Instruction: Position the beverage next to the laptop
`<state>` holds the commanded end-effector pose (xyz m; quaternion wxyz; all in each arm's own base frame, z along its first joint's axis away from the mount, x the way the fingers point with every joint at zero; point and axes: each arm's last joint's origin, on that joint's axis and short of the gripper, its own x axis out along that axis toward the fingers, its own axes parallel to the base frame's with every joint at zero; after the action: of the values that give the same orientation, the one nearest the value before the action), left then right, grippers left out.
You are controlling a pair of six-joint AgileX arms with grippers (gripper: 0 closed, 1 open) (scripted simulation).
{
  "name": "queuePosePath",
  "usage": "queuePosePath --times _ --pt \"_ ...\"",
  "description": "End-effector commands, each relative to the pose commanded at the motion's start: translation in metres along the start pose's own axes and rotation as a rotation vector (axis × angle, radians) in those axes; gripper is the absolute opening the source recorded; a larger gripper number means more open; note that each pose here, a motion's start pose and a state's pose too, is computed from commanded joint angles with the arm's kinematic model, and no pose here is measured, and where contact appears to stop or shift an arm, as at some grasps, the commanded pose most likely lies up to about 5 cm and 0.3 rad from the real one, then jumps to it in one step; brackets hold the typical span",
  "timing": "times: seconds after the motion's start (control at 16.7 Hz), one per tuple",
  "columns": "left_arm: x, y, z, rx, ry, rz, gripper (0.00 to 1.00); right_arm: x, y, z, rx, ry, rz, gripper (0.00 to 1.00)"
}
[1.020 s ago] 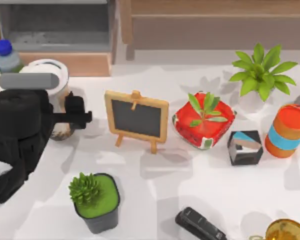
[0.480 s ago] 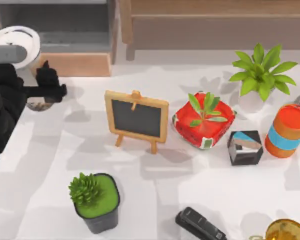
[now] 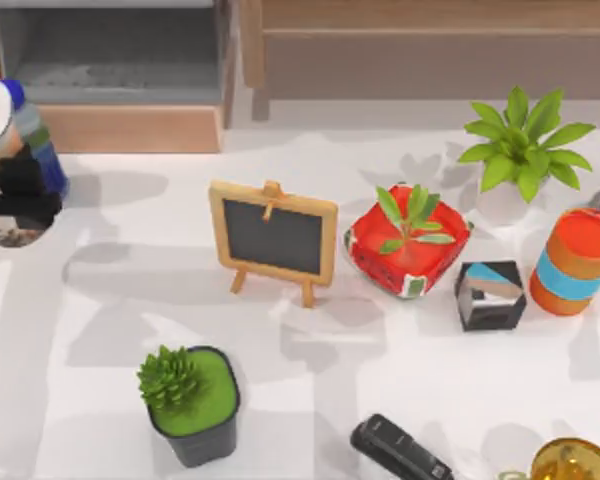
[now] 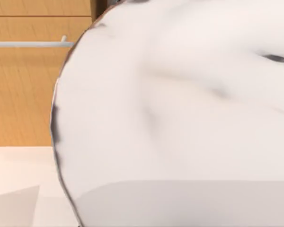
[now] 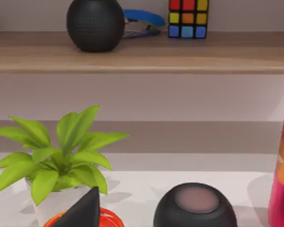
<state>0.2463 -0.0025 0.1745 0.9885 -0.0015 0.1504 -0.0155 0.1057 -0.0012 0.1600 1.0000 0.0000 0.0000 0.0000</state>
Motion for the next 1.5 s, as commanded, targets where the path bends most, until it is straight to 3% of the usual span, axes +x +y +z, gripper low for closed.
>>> queuePosePath --times 0.66,1.5 --pt "-0.026 0.036 -0.021 -0.001 0.099 0.001 0.00 0.000 0.000 0.000 0.000 0.000 0.000 1.00" --pt "-0.022 0.037 -0.020 0.009 0.044 0.008 0.00 0.000 0.000 0.000 0.000 0.000 0.000 1.00"
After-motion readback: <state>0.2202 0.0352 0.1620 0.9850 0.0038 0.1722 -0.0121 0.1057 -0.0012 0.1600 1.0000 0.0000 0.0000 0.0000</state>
